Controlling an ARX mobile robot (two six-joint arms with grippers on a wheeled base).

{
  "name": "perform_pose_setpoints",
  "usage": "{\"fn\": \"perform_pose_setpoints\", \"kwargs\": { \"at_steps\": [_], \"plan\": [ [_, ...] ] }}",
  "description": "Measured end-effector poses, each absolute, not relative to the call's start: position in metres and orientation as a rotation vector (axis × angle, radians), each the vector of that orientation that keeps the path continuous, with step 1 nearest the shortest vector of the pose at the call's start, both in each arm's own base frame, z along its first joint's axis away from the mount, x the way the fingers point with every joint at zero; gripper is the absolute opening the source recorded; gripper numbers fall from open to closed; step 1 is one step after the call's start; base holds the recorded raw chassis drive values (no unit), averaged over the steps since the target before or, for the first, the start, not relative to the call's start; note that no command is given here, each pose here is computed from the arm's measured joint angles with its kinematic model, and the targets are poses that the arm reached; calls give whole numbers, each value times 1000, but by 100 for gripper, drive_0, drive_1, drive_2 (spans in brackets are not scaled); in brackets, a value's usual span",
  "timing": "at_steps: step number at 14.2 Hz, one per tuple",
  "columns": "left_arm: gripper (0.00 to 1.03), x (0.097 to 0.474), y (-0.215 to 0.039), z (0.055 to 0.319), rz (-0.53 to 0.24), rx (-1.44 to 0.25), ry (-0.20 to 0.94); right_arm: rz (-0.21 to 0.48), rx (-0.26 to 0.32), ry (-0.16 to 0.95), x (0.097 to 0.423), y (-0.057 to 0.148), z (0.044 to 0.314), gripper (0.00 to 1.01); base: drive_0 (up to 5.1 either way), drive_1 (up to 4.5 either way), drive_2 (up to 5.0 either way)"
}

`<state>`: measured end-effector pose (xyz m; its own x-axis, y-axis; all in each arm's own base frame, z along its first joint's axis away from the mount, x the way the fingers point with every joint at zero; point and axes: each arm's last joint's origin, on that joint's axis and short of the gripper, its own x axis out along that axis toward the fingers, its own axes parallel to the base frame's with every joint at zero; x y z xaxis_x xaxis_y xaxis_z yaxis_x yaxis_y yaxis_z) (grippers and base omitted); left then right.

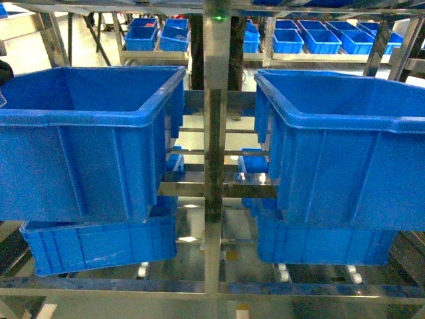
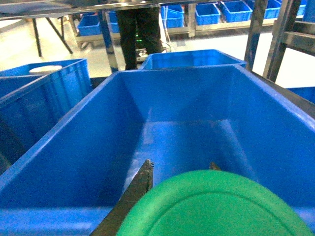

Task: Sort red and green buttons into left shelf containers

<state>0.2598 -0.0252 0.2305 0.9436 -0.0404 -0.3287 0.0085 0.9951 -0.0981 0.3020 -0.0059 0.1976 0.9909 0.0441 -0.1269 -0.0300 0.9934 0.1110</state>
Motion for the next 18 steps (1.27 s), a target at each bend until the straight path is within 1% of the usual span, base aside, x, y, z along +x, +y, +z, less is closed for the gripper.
{"fn": "perform_pose_setpoints", "kwargs": {
  "at_steps": [1,2,4,5,6,7,8,11,16,17,18],
  "plan": [
    [26,260,-25,230,-25,-96,337,9,108,122,324,-8,201,27,0,0,0],
    [26,260,-25,230,-25,-96,337,-16,108,137,347,-10,200,27,0,0,0],
    [26,260,-25,230,-25,-96,337,-78,109,187,397,-17,190,27,0,0,0],
    [26,260,-25,230,-25,-96,338,-75,108,94,418,-20,198,47,0,0,0],
    [26,260,-25,230,-25,-96,337,-69,23,-149,321,-12,232,98,0,0,0],
    [26,260,-25,230,-25,-96,337,-30,-26,-138,260,1,222,98,0,0,0],
    [26,260,-25,230,-25,-96,337,-25,-28,-136,253,2,221,98,0,0,0],
    [26,260,-25,230,-25,-96,337,-3,-27,-92,245,5,216,98,0,0,0],
    [26,260,-25,230,-25,-96,337,-1,-28,-61,247,6,212,98,0,0,0],
    [26,260,-25,231,-25,-97,332,0,-28,-52,247,6,210,98,0,0,0],
    [26,263,-23,232,-27,-106,303,0,-28,-56,247,6,211,98,0,0,0]
  ]
}}
